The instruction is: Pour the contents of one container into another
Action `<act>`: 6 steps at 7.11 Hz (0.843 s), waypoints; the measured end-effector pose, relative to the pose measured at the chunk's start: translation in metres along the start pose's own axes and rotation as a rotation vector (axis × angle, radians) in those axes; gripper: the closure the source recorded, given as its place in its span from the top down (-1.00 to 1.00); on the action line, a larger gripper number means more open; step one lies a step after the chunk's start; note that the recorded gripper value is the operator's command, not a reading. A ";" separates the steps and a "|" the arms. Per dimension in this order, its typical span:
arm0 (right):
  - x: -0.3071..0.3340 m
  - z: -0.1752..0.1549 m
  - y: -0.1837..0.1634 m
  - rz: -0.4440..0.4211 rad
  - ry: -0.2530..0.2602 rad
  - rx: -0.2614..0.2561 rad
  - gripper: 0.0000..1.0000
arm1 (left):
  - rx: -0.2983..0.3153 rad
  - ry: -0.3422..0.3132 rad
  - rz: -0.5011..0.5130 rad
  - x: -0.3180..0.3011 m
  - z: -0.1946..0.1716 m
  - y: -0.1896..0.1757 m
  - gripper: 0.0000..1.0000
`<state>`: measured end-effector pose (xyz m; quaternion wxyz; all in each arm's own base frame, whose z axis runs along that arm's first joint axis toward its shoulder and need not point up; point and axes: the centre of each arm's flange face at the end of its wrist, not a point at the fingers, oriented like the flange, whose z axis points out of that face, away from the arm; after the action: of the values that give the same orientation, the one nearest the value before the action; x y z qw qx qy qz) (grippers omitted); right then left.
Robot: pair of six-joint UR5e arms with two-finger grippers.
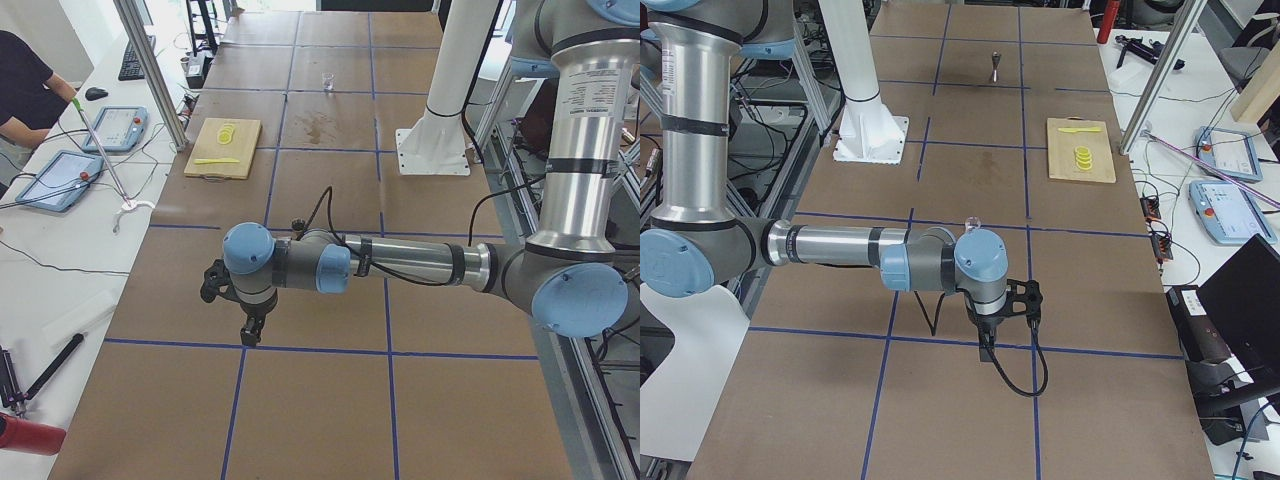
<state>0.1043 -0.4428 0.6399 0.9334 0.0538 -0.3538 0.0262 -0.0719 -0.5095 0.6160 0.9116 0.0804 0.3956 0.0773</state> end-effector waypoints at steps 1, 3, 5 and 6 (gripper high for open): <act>-0.002 0.002 -0.001 -0.004 -0.003 -0.002 1.00 | 0.004 -0.001 -0.012 0.001 -0.001 0.000 1.00; -0.005 0.005 -0.002 -0.010 -0.005 -0.007 1.00 | 0.007 -0.001 -0.020 0.001 -0.001 -0.001 1.00; -0.006 0.006 -0.001 -0.012 -0.005 -0.010 1.00 | 0.008 -0.001 -0.019 0.002 -0.002 -0.001 1.00; -0.006 0.006 -0.001 -0.014 -0.005 -0.009 1.00 | 0.008 -0.001 -0.019 0.002 -0.002 -0.001 1.00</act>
<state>0.0962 -0.4448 0.6403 0.9329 0.0519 -0.3560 0.0180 -0.0721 -0.5101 0.6134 0.9122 0.0803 0.3962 0.0669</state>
